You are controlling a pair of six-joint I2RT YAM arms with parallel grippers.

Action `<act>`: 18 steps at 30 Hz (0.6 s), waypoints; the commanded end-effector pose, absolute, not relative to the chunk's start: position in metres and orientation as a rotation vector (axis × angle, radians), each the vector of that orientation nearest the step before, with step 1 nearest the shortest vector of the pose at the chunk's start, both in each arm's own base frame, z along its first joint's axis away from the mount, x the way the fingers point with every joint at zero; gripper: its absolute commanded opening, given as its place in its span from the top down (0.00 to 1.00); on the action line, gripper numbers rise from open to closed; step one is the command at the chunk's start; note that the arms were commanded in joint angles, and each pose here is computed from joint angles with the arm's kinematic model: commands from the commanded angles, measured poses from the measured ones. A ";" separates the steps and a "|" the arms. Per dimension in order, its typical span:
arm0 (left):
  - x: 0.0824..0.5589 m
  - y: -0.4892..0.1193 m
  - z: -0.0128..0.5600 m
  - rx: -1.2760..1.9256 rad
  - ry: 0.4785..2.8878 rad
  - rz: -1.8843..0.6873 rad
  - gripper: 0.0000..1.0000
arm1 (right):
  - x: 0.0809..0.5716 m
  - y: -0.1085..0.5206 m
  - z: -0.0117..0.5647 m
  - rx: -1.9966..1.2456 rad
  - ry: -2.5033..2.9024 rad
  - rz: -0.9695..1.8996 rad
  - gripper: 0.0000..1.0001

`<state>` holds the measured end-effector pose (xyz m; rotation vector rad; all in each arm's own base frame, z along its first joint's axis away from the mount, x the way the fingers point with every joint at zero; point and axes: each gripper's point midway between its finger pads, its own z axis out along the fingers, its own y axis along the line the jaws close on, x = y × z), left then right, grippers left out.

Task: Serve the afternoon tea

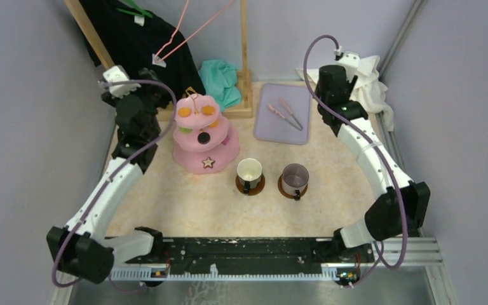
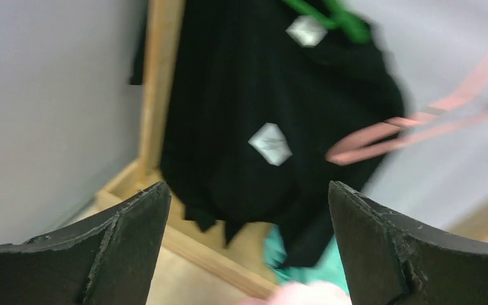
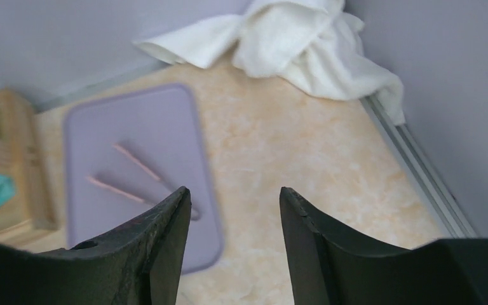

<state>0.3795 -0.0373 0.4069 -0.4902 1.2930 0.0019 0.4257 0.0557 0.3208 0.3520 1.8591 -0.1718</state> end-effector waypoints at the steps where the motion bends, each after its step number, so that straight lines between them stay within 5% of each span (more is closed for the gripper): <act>1: 0.418 0.021 0.382 -0.559 1.324 0.008 0.01 | 0.447 0.007 0.304 0.436 1.772 -0.213 0.44; 7: 0.434 0.111 0.272 -0.707 1.410 0.072 0.02 | 0.444 -0.039 0.251 0.491 1.797 -0.275 0.40; 18: 0.398 0.118 0.195 -0.544 1.344 0.228 0.04 | 0.409 -0.042 0.224 0.566 1.717 -0.214 0.33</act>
